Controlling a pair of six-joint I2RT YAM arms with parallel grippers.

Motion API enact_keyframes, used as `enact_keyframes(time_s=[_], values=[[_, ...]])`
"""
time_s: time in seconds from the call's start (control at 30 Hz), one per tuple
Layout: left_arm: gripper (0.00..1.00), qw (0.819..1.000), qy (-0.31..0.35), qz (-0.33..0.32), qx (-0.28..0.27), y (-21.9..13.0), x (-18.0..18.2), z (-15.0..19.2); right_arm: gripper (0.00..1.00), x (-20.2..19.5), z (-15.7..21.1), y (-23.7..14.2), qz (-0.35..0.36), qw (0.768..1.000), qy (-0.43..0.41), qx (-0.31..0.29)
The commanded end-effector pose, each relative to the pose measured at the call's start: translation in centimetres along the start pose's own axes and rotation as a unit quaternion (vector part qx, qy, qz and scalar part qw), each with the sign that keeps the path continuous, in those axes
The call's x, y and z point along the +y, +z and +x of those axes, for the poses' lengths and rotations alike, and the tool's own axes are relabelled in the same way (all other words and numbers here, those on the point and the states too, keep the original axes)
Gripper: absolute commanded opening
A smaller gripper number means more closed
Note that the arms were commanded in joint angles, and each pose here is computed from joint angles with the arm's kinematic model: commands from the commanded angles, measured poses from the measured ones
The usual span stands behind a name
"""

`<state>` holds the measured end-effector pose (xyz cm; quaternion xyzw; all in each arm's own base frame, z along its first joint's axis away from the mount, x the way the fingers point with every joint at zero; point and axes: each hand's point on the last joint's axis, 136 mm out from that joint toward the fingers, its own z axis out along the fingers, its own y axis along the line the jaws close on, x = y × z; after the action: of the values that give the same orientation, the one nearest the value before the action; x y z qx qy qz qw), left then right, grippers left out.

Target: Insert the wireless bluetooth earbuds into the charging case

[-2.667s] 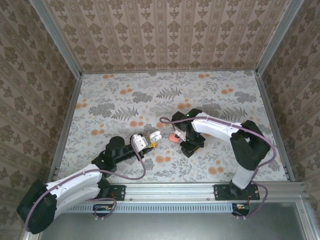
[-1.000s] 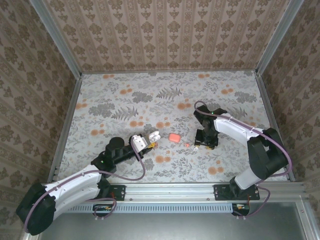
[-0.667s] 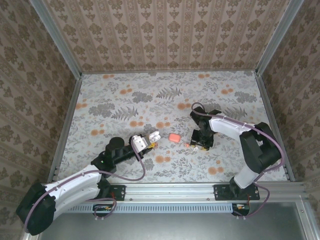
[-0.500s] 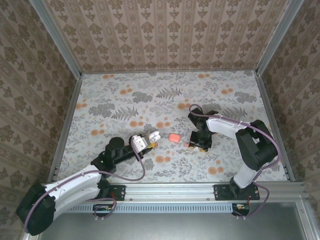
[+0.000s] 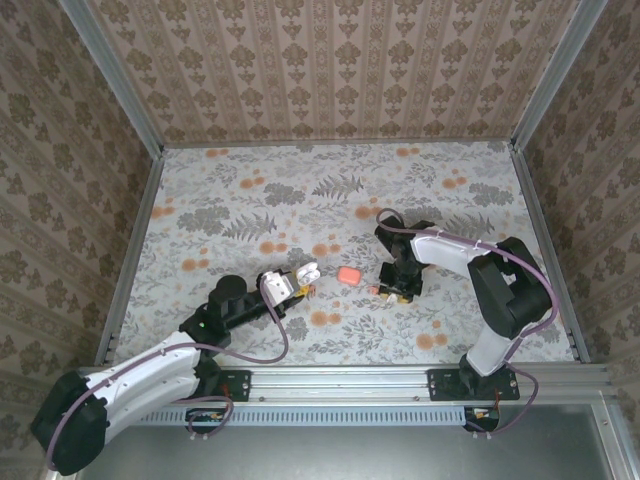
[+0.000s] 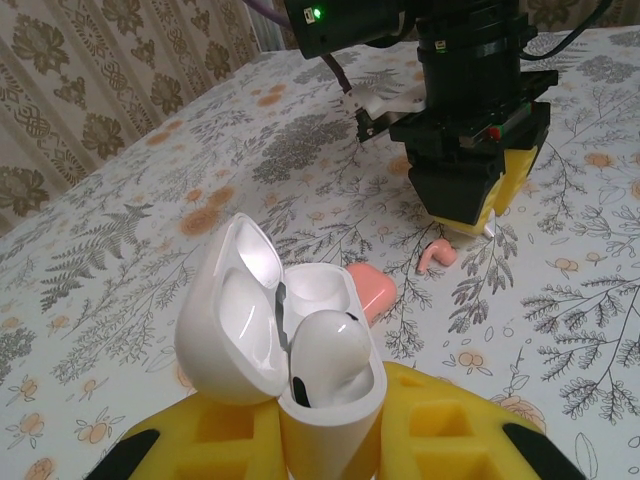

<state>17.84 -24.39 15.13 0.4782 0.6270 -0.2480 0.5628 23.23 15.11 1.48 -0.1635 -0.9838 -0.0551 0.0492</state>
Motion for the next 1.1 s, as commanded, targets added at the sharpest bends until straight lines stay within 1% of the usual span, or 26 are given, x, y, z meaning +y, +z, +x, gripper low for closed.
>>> enact_keyframes(time_s=[0.0,0.03,0.07,0.17,0.27,0.4,0.5,0.73,0.93,1.07], values=[[0.06,1.000,0.016,0.000,-0.012,-0.1,0.0,-0.9,0.37,0.6,-0.8,-0.2,0.002,1.000,-0.011,-0.015],[0.06,1.000,0.015,0.000,-0.012,-0.1,0.0,-0.8,0.37,0.6,-0.9,-0.3,0.002,1.000,-0.012,-0.017],[0.06,1.000,0.015,-0.001,-0.011,-0.1,0.0,-0.8,0.34,0.7,-1.0,-0.3,0.001,1.000,-0.014,-0.019],[0.06,1.000,0.015,0.000,-0.011,-0.1,0.0,-0.8,0.33,0.8,-1.2,-0.5,-0.001,1.000,-0.016,-0.022],[0.06,1.000,0.015,0.000,-0.012,-0.1,0.0,-0.8,0.33,1.0,-1.2,-0.3,-0.001,1.000,-0.017,-0.018],[0.06,1.000,0.015,-0.001,-0.009,-0.1,0.0,-0.7,0.37,0.9,-0.7,0.3,0.001,1.000,-0.017,-0.003],[0.06,1.000,0.015,-0.001,-0.009,-0.1,0.0,-0.7,0.36,0.7,-0.4,0.5,0.007,1.000,-0.018,0.003],[0.06,1.000,0.015,-0.002,-0.009,-0.1,0.1,-0.8,0.28,0.5,-0.5,0.6,0.013,1.000,-0.024,0.000],[0.06,1.000,0.012,-0.004,-0.008,-0.1,0.1,-0.6,0.27,0.9,-0.9,-0.7,-0.005,0.999,-0.025,-0.026],[0.06,1.000,0.003,-0.009,-0.014,0.1,0.2,-0.3,0.27,1.4,-1.2,-2.0,-0.031,0.997,-0.028,-0.062]])
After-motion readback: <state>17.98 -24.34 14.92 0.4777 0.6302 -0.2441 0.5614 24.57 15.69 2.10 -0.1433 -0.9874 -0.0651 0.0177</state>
